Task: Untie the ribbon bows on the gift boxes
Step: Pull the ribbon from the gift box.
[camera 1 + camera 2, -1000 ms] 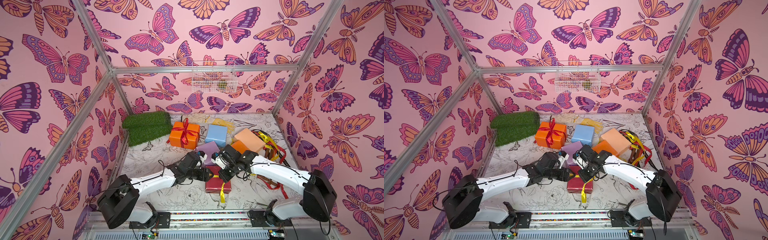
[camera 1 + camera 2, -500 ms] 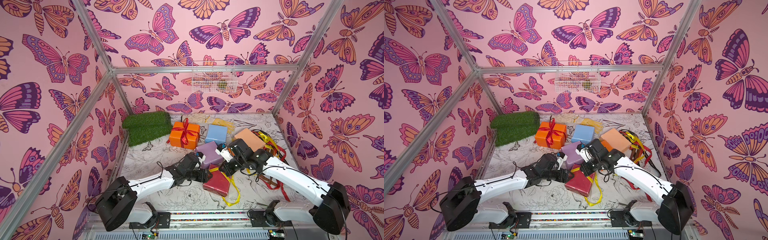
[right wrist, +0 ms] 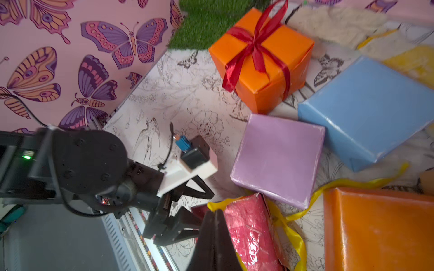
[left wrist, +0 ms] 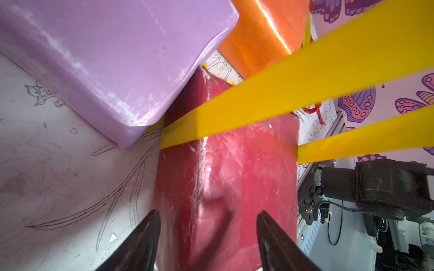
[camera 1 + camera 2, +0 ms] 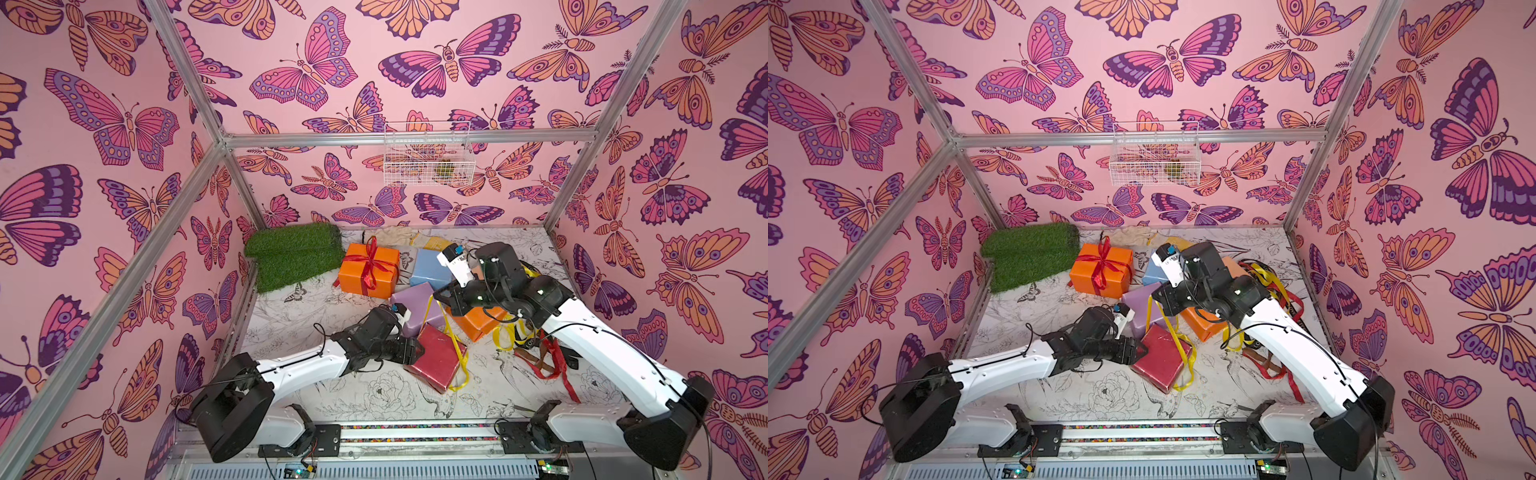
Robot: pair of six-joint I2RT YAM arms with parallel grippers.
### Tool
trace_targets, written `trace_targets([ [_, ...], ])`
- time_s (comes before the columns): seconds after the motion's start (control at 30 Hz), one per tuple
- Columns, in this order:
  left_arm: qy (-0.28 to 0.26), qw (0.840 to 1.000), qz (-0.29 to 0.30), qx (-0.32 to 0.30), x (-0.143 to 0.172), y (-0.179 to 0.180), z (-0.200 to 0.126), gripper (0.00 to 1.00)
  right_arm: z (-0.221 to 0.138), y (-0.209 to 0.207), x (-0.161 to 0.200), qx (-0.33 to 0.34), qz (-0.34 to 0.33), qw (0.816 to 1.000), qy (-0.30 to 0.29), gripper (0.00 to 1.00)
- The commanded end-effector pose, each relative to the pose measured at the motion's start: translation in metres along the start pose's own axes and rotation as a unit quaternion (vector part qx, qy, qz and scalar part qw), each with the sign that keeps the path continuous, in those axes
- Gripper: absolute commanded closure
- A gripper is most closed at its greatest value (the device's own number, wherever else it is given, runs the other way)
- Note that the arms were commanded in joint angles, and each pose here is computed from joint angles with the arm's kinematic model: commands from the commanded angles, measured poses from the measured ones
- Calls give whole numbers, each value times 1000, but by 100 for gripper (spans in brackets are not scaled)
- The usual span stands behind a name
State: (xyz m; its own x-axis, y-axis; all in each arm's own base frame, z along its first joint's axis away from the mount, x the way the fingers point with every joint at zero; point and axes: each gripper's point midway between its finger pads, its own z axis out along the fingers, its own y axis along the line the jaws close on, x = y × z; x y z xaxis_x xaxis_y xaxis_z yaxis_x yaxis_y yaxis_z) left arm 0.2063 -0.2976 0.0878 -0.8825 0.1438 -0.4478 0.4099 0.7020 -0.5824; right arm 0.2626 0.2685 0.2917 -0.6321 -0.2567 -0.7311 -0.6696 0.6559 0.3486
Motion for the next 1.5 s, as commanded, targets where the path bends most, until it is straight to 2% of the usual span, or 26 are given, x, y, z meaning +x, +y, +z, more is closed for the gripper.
trace_targets([
  [0.0, 7, 1000, -6, -12, -2, 6, 7, 33, -6, -1, -16, 8, -5, 1000, -9, 100],
  [0.43, 19, 999, -20, -21, 3, 12, 15, 34, -51, 29, -72, -17, -27, 996, -83, 100],
  [0.73, 20, 999, -28, -26, 4, 15, 18, 34, -96, 59, -113, -48, -60, 985, -155, 100],
  [0.93, 16, 999, -31, -29, 2, 16, 18, 34, -140, 83, -150, -64, -92, 967, -227, 100],
  [1.13, 14, 999, -36, -34, 2, 18, 18, 34, -194, 106, -179, -72, -122, 941, -307, 100],
  [1.47, 14, 998, -43, -38, 2, 20, 20, 34, -268, 117, -210, -21, -152, 897, -414, 100],
])
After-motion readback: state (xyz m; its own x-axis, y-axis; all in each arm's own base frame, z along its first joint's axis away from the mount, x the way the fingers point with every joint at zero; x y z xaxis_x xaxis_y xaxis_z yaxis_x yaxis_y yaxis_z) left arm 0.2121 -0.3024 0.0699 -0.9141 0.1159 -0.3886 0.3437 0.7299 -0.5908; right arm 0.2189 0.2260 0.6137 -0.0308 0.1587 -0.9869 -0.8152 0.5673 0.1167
